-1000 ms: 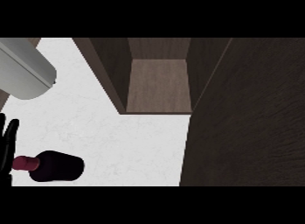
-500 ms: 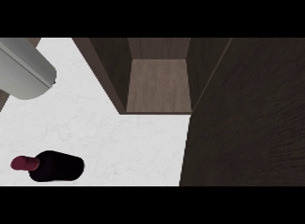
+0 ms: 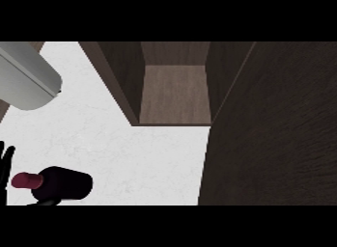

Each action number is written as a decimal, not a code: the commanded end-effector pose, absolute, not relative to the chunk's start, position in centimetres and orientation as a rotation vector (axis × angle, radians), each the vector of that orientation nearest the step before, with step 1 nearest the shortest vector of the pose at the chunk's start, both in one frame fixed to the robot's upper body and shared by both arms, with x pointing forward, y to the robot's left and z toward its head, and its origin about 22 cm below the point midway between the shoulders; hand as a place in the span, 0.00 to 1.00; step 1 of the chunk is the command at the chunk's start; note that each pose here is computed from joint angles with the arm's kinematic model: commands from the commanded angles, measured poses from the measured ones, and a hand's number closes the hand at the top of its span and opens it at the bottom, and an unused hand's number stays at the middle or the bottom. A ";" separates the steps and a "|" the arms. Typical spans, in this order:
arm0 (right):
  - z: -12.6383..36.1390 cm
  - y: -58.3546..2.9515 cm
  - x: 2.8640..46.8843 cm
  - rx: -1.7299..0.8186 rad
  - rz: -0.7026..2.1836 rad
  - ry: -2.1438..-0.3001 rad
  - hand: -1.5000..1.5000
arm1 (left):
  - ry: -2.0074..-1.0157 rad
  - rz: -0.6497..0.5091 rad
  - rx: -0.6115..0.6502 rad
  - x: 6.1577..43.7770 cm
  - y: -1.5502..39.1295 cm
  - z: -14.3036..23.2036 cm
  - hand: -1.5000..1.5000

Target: Pick up the wine, place it into the cabinet and close the cabinet

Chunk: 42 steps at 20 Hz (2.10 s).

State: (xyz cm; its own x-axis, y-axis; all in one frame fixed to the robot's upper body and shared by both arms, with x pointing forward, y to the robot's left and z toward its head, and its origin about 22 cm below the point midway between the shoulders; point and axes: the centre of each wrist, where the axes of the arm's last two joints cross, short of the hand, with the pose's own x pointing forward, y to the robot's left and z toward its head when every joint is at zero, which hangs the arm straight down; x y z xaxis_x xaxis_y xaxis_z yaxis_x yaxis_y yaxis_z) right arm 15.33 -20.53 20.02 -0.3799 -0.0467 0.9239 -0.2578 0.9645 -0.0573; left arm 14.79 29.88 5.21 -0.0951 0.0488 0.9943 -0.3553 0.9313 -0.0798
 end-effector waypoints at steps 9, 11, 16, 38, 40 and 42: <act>21.5 -20.1 14.4 0.265 0.243 -1.972 0.00 | -1.560 0.339 0.256 14.4 33.1 -4.6 0.00; 22.1 -20.6 14.8 0.264 0.226 -1.986 0.00 | -1.550 0.346 0.225 14.4 33.7 -5.0 0.00; 20.0 -20.8 14.6 0.249 0.234 -1.978 0.00 | -1.550 0.356 0.189 12.4 34.4 -8.8 0.00; 20.9 -21.6 13.7 0.274 0.243 -1.982 0.00 | -1.540 0.461 0.003 14.3 33.5 -17.0 0.00; 21.1 -19.4 14.4 0.272 0.225 -1.984 0.00 | -1.527 0.444 0.003 13.8 31.4 -18.4 0.00; 21.8 -20.3 12.7 0.261 0.251 -1.970 0.00 | -1.559 0.437 -0.008 15.6 32.6 -16.0 0.00</act>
